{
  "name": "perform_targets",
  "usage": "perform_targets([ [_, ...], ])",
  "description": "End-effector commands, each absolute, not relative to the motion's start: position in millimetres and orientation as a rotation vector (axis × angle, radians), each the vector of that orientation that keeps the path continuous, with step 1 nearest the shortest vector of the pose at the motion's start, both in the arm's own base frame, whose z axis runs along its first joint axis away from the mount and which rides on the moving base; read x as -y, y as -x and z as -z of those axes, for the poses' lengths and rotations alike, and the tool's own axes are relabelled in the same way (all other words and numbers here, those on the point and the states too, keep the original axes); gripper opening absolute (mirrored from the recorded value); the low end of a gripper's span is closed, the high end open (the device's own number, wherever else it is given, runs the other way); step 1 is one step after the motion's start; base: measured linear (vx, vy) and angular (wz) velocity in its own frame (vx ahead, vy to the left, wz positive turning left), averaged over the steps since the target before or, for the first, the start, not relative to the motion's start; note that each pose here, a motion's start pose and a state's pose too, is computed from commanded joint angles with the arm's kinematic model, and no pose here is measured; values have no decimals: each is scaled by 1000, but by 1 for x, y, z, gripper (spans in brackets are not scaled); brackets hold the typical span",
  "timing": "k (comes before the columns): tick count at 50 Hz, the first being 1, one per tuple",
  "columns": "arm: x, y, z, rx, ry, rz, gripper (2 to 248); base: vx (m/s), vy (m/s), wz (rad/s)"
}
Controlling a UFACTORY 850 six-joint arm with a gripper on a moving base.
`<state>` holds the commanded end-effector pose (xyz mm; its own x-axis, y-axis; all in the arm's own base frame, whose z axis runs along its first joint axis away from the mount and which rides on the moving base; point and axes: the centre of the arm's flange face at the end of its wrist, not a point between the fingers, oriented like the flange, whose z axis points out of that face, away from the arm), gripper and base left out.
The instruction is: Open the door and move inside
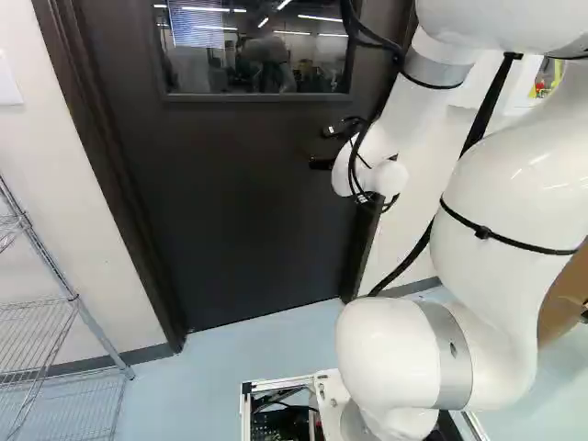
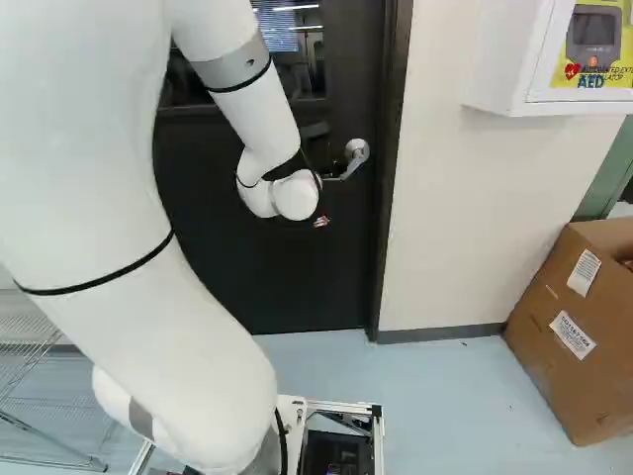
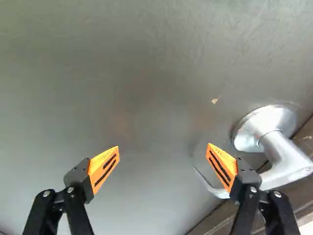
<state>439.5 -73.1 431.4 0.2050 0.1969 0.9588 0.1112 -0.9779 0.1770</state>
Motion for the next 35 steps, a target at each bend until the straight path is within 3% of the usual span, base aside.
perform_targets([
  [35,72,-481,-392,-323,-2472,-1851,247,0,0,0],
])
